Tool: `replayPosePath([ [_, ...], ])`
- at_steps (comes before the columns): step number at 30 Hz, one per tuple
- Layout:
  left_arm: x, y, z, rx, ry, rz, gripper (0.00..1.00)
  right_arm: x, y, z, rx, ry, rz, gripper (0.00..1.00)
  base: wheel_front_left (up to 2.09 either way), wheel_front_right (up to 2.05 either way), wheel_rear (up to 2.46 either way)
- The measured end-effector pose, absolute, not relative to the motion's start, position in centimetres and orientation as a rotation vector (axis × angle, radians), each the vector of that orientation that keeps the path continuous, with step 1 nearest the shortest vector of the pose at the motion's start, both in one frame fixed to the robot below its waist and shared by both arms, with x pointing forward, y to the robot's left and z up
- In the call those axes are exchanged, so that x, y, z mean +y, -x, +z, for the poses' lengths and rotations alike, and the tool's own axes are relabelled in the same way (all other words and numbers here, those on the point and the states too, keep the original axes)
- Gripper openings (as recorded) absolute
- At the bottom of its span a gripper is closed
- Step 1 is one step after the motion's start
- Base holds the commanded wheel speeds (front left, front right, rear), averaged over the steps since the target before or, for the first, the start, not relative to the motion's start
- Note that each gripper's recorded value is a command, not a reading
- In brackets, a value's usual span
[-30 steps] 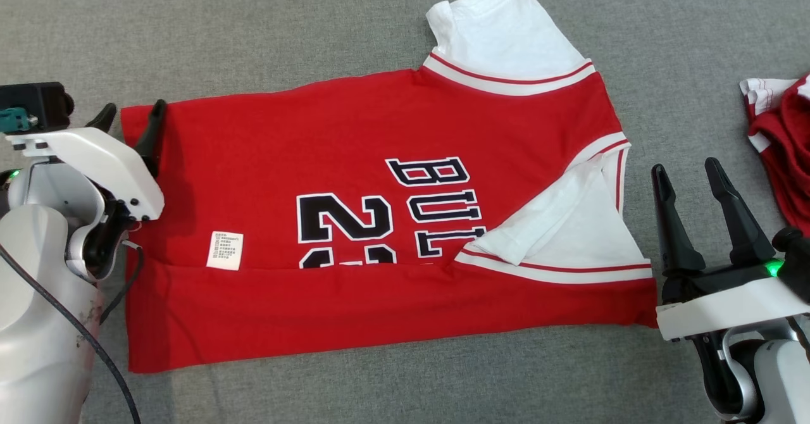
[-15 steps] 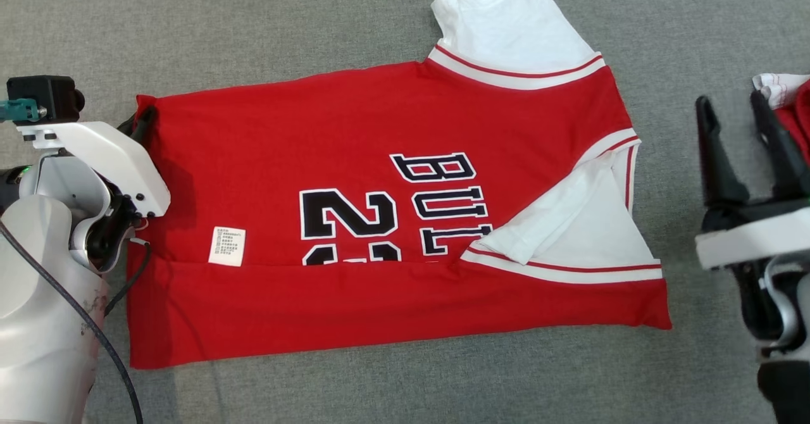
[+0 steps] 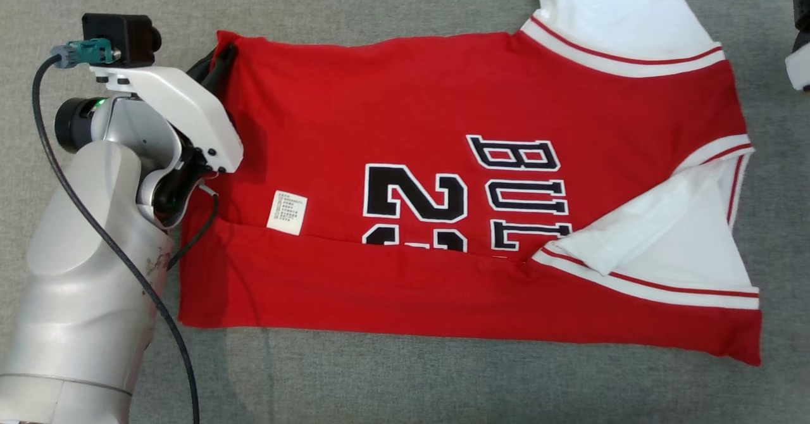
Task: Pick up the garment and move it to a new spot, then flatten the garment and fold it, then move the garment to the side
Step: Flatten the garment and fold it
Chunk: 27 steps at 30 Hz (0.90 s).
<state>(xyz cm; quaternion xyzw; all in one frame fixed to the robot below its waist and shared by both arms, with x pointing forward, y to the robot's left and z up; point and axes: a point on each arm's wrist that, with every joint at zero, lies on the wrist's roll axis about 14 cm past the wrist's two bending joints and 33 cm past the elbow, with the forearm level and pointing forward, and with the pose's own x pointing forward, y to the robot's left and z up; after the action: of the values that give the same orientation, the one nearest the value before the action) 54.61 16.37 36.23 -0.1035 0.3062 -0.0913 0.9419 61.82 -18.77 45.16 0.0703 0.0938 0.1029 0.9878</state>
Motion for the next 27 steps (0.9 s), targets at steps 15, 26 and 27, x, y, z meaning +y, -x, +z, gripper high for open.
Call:
replayPosePath([
  [15, 16.6, -55.7, 35.2, 0.595, 0.202, -0.189, 0.00, -10.2, -65.0, 37.5, 0.539, -0.049, 0.460, 1.00, 0.00, 0.00, 0.00],
  [26, 16.6, -56.3, 35.6, 0.561, 0.244, -0.178, 0.00, -9.4, -65.3, 39.6, 0.512, -0.126, 0.513, 0.00, 0.00, 0.00, 0.00],
  [27, 16.7, -56.3, 35.8, 0.555, 0.248, -0.177, 0.00, -9.4, -65.2, 40.1, 0.502, -0.134, 0.520, 0.00, 0.00, 0.00, 0.00],
])
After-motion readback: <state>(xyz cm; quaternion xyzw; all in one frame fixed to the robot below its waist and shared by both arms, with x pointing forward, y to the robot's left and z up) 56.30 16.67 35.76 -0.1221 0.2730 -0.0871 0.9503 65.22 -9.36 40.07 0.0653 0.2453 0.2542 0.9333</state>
